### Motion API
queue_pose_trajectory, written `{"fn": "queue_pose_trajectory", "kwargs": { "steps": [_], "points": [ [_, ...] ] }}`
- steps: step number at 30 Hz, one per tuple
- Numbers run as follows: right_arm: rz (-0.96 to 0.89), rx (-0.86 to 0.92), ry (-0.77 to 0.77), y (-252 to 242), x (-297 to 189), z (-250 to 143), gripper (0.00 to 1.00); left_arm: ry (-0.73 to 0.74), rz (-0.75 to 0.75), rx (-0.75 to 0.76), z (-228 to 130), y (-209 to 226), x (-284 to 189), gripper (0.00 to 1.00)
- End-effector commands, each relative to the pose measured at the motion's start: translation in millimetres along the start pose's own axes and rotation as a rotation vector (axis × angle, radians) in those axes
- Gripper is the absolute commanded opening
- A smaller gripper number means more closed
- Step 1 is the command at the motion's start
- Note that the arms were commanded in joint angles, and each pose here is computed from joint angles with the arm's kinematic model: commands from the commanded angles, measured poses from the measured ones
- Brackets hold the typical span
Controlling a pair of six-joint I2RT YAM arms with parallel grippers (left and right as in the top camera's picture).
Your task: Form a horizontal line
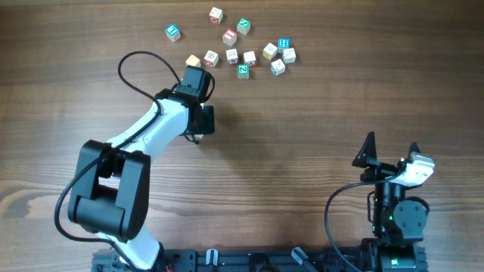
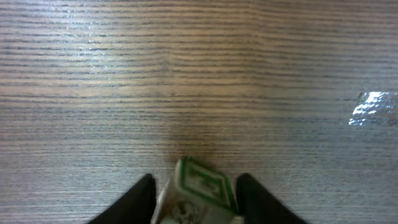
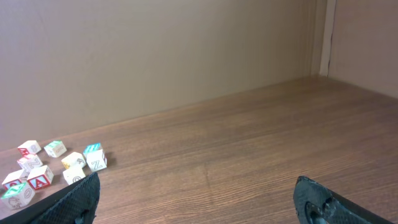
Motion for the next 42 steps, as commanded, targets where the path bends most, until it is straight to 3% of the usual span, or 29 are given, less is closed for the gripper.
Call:
{"fn": "queue_pose_trajectory", "kwargs": {
  "steps": [1,3,7,11,14,25,27,28,30,32,38,42],
  "points": [
    [-0.009,-0.011,-0.008,-1,0,1,1.0,0.037,0.025,0.004,-6,3,5,0.34],
    [-0.009,-0.011,-0.008,-1,0,1,1.0,0.062,0.031,-0.042,-10,3,4,0.3],
    [-0.009,-0.011,-0.008,-1,0,1,1.0,0.076,0.037,-0.11,-13,4,4,0.31],
    [-0.009,-0.011,-0.008,-1,0,1,1.0,0.049,0.073,-0.109,-9,7,4,0.39],
    [-0.009,-0.011,-0.008,-1,0,1,1.0,0.029,0.072,-0.11,-6,6,5,0.53],
    [-0.009,-0.011,-0.008,-1,0,1,1.0,0.028,0.071,-0.103,-6,6,5,0.61],
    [-0.009,-0.011,-0.008,-1,0,1,1.0,0.028,0.071,-0.103,-6,6,4,0.7],
    [-0.009,-0.011,-0.008,-1,0,1,1.0,0.028,0.071,-0.103,-6,6,4,0.82],
    [-0.009,-0.011,-0.008,-1,0,1,1.0,0.026,0.07,-0.103,-6,6,4,0.93],
    [-0.009,-0.011,-0.008,-1,0,1,1.0,0.001,0.067,-0.108,2,9,-2,0.99],
    [-0.009,-0.011,-0.008,-1,0,1,1.0,-0.232,0.035,-0.193,61,29,-86,1.0],
    [-0.009,-0.011,-0.008,-1,0,1,1.0,-0.229,0.034,-0.192,60,30,-91,1.0]
  ]
}}
Point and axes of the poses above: each gripper's point midway between its finger pads, its own x axis out along the fingers, its own y axis along the line the jaws close on, z = x × y, the point moved 9 cm from there along -x, back along the fingers, and after that the axes turned 9 degrees about x, right-handed, at the moved point
